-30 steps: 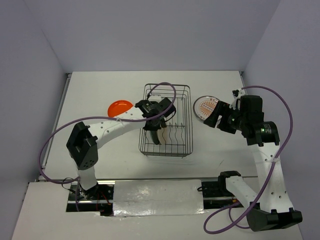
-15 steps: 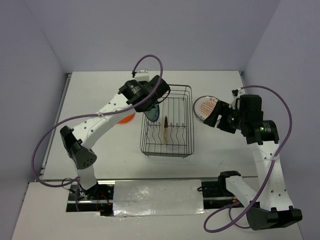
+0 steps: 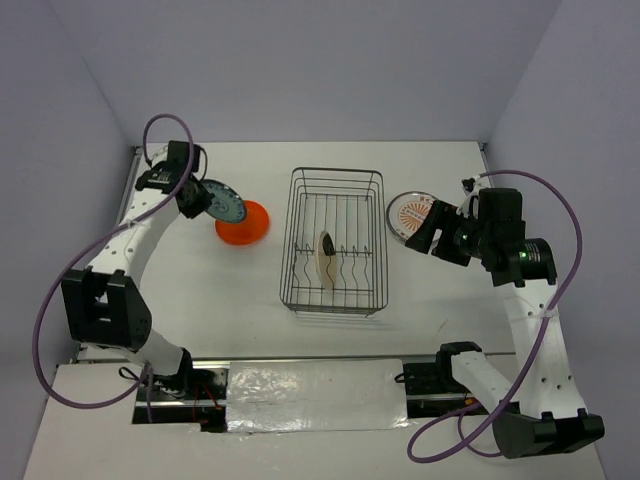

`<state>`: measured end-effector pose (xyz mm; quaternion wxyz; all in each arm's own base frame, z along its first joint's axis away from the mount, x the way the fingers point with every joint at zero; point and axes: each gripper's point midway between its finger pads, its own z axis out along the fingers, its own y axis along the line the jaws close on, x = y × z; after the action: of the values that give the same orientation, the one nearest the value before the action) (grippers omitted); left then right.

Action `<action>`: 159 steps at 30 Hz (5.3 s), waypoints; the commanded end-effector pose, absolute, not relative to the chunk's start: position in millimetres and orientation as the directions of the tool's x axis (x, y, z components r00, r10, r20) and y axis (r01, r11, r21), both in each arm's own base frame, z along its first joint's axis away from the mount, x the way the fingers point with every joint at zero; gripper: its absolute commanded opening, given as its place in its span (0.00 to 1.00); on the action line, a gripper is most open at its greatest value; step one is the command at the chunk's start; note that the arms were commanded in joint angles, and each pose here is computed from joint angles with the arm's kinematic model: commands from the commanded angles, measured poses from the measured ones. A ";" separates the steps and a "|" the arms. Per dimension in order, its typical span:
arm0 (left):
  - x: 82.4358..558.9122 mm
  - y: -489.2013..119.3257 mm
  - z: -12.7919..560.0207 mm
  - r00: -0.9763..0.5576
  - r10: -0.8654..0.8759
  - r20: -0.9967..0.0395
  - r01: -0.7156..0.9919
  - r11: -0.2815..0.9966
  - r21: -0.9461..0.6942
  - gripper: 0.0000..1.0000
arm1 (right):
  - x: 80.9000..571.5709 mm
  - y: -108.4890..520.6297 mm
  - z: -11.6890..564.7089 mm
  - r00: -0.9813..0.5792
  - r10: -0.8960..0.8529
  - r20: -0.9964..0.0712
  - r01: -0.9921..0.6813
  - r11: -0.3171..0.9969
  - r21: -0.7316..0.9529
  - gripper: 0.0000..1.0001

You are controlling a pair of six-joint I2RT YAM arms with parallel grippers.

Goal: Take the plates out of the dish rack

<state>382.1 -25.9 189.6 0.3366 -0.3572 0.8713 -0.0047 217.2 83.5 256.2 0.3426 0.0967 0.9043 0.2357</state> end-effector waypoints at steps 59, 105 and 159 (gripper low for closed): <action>281.8 -291.8 128.8 -0.834 0.054 -0.550 0.011 0.997 0.081 0.48 | 220.3 65.4 251.6 -0.725 0.316 -0.612 0.058 0.914 0.402 0.77; 444.2 -56.8 134.5 -0.592 -0.706 -0.389 -0.337 0.655 -0.676 0.26 | 231.4 82.7 258.6 -0.726 0.340 -0.597 0.013 0.876 0.482 0.77; 163.3 24.1 267.5 -0.424 -0.318 -0.848 -0.398 0.906 -0.140 1.00 | 128.4 -27.5 338.8 -0.294 0.127 -0.947 0.171 0.982 0.079 1.00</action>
<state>165.8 18.8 260.3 0.4814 -0.2023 0.8522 0.0344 128.5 -21.5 334.0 0.5793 0.0833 0.8108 -0.0072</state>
